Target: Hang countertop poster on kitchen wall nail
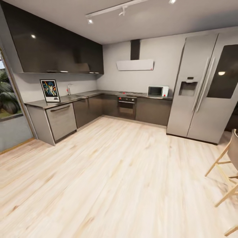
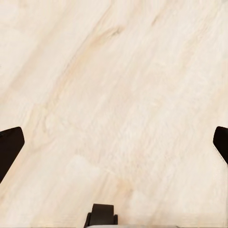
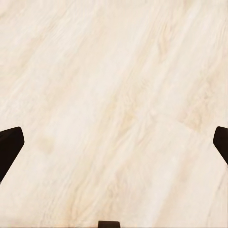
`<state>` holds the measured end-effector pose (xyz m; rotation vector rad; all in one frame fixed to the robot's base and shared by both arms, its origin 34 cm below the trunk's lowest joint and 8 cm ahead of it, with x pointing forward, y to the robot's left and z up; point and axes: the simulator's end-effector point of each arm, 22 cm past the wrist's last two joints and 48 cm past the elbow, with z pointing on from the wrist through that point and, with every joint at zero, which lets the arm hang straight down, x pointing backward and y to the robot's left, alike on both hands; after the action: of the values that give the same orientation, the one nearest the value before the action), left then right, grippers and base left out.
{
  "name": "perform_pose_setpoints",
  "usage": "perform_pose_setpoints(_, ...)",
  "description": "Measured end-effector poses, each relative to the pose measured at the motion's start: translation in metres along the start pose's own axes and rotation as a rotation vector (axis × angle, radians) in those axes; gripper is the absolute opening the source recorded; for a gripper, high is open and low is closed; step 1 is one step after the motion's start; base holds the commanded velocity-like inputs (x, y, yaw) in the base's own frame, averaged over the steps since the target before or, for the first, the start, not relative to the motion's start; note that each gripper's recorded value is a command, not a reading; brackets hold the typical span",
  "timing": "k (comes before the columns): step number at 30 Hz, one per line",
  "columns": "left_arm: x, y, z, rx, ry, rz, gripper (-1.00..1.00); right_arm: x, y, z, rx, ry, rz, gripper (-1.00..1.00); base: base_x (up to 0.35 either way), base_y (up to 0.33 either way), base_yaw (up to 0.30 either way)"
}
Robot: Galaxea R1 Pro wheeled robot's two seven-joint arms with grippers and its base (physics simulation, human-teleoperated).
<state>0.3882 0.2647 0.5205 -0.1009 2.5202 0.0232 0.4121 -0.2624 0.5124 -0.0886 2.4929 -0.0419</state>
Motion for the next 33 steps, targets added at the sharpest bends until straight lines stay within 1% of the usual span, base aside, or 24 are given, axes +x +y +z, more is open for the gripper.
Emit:
perform_pose_setpoints(7, 0.001, 0.0, 0.0, 0.0, 0.003, 0.0, 1.0, 0.001, -0.002, 0.0, 0.008, 0.002, 0.0, 1.0, 0.309, -0.18, 0.274)
perform_pose_setpoints(8, 0.001, 0.0, 0.0, 0.0, 0.003, 0.0, 1.0, 0.001, -0.003, 0.0, 0.013, 0.003, 0.0, 1.0, 0.309, -0.18, 0.274)
perform_pose_setpoints(9, 0.001, 0.0, 0.0, 0.0, 0.004, 0.0, 1.0, 0.001, -0.008, 0.0, 0.037, 0.003, 0.001, 1.0, 0.309, -0.18, 0.274)
perform_pose_setpoints(11, 0.002, 0.0, 0.0, 0.0, 0.005, 0.0, 1.0, 0.002, -0.012, 0.0, 0.058, 0.005, 0.001, 1.0, 0.309, -0.181, 0.274)
perform_pose_setpoints(14, 0.003, 0.0, 0.0, -0.001, 0.006, 0.0, 1.0, 0.002, -0.015, 0.0, 0.073, 0.006, 0.001, 1.0, 0.309, -0.181, 0.273)
perform_pose_setpoints(21, 0.005, 0.0, 0.0, -0.001, 0.012, 0.0, 1.0, 0.005, -0.016, 0.0, 0.078, 0.013, 0.001, 1.0, 0.308, -0.181, 0.242)
perform_pose_setpoints(28, 0.005, 0.003, 0.0, -0.005, 0.014, 0.001, 1.0, 0.006, -0.018, 0.0, 0.079, 0.016, 0.001, 1.0, 0.31, -0.159, 0.075)
perform_pose_setpoints(33, 0.005, 0.006, 0.0, -0.007, 0.014, 0.003, 1.0, 0.006, -0.018, 0.0, 0.081, 0.015, 0.001, 1.0, 0.314, -0.127, 0.199)
